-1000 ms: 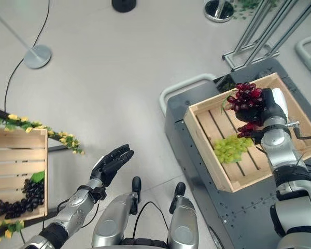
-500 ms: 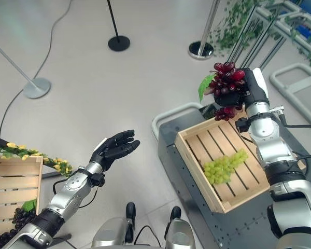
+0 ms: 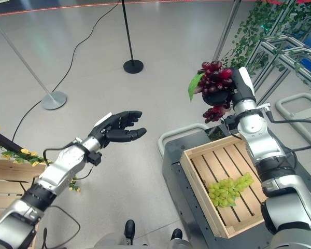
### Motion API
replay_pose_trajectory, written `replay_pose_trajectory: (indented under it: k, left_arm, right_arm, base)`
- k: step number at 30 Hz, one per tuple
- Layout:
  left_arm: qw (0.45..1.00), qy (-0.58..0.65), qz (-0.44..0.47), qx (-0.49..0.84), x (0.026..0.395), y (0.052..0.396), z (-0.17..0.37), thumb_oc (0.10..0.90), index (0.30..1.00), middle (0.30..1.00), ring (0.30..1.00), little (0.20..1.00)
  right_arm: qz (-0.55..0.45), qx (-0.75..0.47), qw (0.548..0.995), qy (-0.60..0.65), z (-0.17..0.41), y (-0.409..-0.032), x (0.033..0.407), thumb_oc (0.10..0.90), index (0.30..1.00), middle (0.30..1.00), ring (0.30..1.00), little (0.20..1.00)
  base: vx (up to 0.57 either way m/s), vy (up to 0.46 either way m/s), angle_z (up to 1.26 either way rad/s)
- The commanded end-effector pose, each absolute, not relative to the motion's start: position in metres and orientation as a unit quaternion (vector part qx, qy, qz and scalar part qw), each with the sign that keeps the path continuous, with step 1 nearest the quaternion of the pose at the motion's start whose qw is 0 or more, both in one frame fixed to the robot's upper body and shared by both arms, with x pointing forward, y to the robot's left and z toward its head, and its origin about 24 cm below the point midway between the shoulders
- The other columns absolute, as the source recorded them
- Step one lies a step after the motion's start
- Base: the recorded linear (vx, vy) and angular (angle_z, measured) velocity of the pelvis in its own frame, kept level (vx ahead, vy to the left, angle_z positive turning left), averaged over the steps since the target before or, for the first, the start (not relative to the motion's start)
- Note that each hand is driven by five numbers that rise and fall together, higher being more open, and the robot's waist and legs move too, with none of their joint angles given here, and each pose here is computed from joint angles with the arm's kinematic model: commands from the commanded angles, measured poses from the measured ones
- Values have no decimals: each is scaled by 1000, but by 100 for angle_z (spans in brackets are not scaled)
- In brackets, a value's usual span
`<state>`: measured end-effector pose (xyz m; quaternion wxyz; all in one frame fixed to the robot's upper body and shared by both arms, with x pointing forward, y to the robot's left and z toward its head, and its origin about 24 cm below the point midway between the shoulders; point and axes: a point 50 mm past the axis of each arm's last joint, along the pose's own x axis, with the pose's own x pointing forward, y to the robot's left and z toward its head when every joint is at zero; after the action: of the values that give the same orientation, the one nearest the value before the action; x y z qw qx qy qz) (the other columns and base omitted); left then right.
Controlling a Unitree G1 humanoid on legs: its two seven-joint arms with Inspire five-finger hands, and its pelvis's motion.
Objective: Pick up the fruits from the basket on one side to the basket on the other side
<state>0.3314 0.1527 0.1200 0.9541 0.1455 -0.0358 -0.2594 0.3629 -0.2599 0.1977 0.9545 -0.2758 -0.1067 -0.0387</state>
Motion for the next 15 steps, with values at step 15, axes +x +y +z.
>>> replay_pose_trajectory:
  k: [15]
  left_arm:
    - [917,-113,-362,124,348,105,167,800,900,900,900,900]
  right_arm:
    - [74,-208,950,-220,268,-193,372,400,300,300,300,300]
  base:
    - [6,-76,56]
